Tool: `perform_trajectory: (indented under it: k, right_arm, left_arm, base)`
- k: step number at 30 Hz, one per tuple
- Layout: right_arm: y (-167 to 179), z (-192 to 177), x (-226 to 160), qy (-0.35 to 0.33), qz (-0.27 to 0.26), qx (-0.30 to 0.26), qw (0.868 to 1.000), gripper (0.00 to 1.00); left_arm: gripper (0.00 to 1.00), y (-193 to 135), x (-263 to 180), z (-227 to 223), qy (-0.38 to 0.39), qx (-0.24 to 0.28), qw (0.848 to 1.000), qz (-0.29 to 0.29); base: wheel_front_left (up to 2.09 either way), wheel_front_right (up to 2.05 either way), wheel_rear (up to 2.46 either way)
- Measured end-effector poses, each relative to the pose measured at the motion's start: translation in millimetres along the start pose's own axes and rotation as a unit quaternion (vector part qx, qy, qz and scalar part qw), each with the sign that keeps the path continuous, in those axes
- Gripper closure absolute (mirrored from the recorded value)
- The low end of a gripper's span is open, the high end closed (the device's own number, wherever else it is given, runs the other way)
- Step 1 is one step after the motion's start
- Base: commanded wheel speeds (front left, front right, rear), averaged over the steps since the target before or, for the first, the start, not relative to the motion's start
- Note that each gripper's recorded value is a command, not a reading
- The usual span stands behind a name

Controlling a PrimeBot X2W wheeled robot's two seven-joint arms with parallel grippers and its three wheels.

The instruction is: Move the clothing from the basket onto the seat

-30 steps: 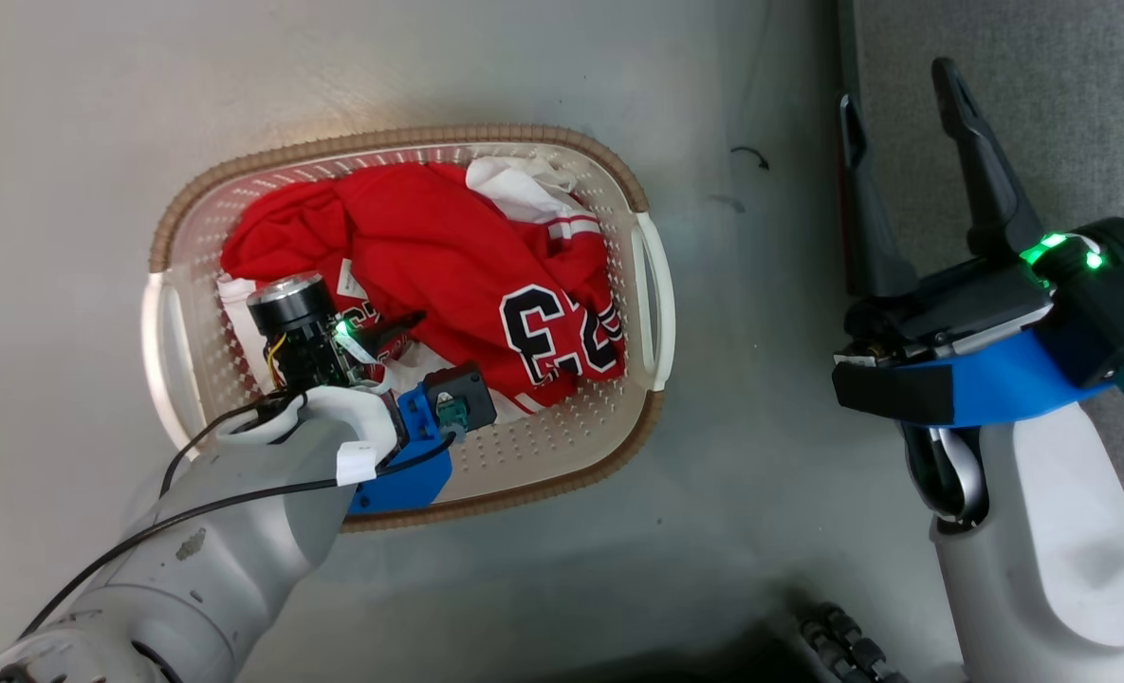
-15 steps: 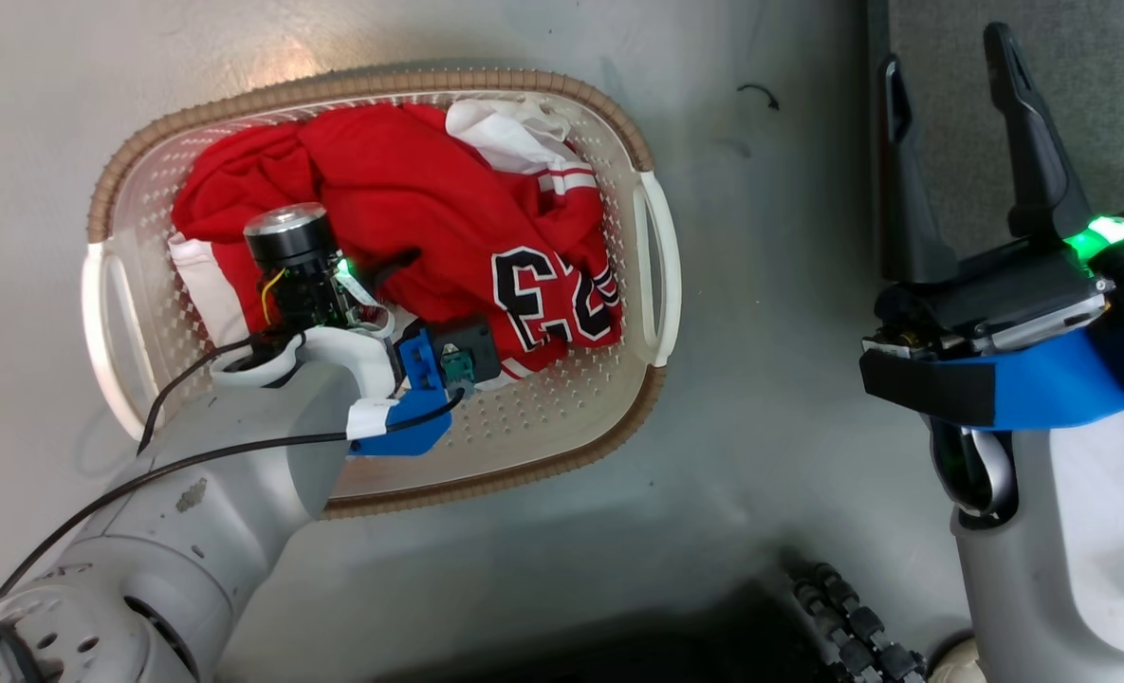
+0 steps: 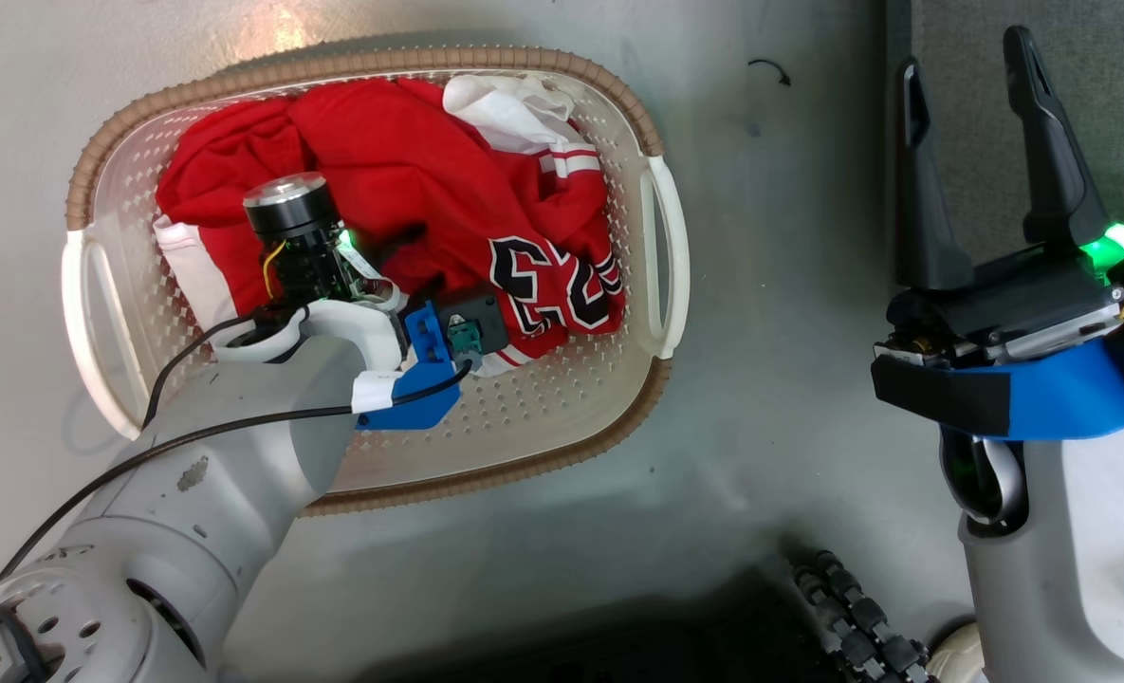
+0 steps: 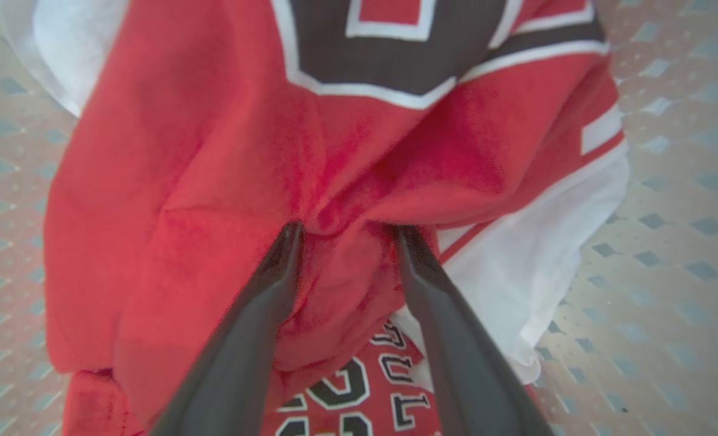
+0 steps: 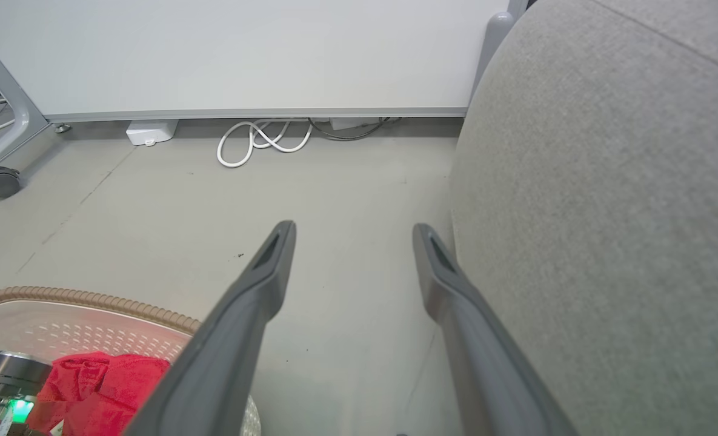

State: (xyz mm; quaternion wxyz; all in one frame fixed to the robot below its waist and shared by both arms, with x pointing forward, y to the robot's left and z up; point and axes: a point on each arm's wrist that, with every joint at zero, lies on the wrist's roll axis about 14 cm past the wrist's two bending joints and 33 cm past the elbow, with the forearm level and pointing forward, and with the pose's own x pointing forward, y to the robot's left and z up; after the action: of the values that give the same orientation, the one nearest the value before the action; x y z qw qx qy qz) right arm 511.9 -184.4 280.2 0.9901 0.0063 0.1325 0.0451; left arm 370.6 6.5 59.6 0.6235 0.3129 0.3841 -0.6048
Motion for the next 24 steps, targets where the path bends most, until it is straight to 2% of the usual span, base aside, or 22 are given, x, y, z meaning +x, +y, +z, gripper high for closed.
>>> perform_trajectory:
  k: [9, 16, 24]
  right_arm:
    - [-1, 8, 1, -0.01, -0.002, 0.001, 1.0, 0.0]
    - [4, 32, 3, -0.036, 0.004, 0.002, 0.999, 0.0]
    - [9, 67, 1, -0.071, 0.009, 0.004, 0.997, 0.0]
  left_arm:
    - [1.0, 4, -4, 8, -0.015, -0.006, 1.0, 0.007]
    - [1.0, 16, -21, 23, -0.039, -0.018, 0.999, 0.03]
    - [1.0, 30, -51, 50, -0.078, -0.067, 0.991, 0.082]
  base:
    - [0.0, 0.0, 0.0]
    - [0.0, 0.0, 0.0]
    - [0.0, 0.0, 0.0]
